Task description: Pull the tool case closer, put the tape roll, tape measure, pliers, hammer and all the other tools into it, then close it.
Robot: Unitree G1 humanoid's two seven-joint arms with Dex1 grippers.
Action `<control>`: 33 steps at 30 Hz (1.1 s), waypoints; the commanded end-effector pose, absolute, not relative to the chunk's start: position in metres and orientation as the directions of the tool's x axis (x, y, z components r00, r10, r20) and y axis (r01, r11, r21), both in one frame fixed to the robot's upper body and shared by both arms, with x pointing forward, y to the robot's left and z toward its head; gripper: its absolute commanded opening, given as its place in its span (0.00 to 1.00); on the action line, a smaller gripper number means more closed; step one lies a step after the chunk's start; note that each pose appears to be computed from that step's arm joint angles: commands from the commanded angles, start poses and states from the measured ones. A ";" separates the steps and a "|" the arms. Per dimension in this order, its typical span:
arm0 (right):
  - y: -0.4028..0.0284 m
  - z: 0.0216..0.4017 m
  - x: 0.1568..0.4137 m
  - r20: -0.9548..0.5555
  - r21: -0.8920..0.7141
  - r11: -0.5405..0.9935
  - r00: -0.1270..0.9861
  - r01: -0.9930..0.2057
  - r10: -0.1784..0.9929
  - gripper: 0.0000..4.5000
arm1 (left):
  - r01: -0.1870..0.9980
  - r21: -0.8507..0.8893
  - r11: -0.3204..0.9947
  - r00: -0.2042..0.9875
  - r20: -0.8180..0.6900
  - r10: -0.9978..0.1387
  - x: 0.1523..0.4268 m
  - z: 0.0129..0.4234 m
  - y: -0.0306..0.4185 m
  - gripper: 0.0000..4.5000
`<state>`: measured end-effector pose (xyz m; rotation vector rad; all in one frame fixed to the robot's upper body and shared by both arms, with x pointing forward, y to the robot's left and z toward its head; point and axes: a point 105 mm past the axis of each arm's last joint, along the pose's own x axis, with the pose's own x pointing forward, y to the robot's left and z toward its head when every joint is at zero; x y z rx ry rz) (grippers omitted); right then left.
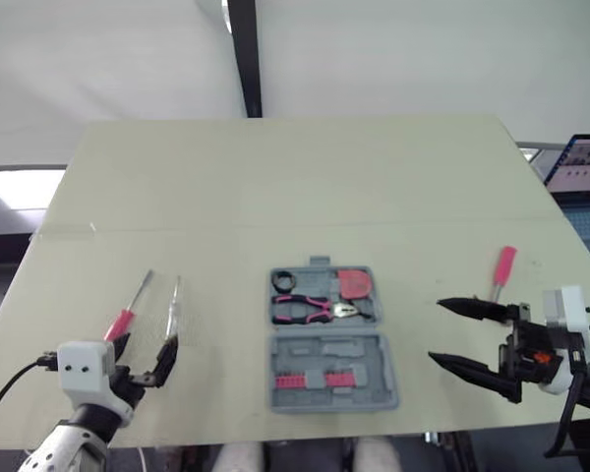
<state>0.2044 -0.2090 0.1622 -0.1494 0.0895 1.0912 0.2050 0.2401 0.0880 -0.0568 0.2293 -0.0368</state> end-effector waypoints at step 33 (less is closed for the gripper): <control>-0.216 0.170 0.205 -0.185 -0.162 0.492 0.516 -0.855 0.836 1.00 | -0.050 0.022 0.998 0.873 -0.485 0.055 0.280 0.054 0.234 1.00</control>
